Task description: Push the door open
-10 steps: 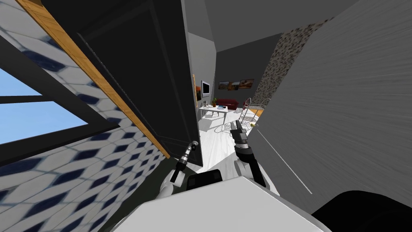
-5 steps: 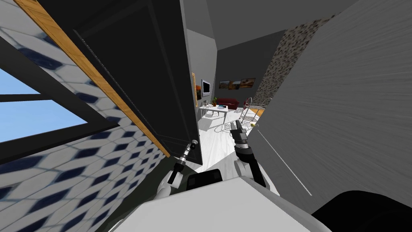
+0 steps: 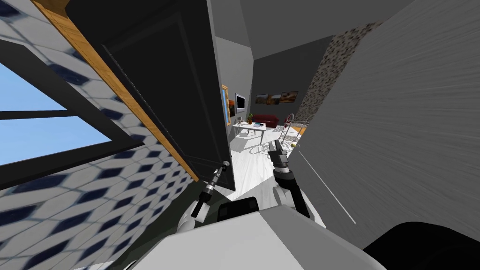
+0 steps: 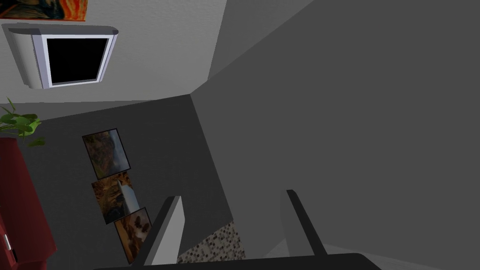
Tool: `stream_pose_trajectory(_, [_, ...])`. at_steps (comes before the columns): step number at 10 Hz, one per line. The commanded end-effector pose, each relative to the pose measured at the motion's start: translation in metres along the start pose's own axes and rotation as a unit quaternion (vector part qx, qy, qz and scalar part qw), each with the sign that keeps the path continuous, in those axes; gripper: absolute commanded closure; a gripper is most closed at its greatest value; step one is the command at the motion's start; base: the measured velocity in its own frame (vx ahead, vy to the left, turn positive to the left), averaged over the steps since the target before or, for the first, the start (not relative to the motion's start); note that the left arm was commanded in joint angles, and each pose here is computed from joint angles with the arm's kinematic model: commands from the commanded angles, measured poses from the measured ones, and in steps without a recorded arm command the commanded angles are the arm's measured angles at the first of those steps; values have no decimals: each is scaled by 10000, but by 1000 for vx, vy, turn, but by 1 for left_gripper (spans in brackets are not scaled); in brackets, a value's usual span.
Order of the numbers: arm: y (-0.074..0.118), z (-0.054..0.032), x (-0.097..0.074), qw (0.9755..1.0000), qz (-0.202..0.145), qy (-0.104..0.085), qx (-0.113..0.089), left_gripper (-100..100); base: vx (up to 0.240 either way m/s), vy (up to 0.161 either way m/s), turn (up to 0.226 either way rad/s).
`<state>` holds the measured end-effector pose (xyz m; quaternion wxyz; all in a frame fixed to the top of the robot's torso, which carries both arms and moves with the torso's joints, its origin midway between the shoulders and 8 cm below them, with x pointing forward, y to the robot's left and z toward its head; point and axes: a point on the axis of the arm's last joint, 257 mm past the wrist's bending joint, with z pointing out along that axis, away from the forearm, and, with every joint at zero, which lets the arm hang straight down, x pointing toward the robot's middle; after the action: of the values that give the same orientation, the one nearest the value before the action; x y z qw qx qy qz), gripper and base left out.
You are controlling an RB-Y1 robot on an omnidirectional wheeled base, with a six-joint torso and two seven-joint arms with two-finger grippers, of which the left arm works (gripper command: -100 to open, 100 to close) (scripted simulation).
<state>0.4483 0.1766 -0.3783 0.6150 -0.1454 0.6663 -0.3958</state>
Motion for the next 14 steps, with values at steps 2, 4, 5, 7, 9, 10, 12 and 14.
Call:
stream_pose_trajectory(2, [47,-62,-33,9989,473,45,18,-100,-34,-27,19])
stream_pose_trajectory(4, [80,-104,-56,9970,769,77,29,-100,-44,-44,34])
stream_pose_trajectory(5, [114,-148,-79,9946,1026,110,41,-100,-36,-36,26])
stream_pose_trajectory(7, [147,-192,-102,9909,1336,144,55,-100,-30,-25,22])
stream_pose_trajectory(9, [180,-236,-124,9867,1617,179,70,-100,-48,-36,33])
stream_pose_trajectory(10, [211,-280,-146,9821,1869,214,86,-100,-39,-38,30])
stream_pose_trajectory(12, [242,-324,-168,9759,2165,248,105,-100,-36,-25,18])
stream_pose_trajectory(14, [271,-366,-188,9697,2424,282,124,-100,-44,-32,36])
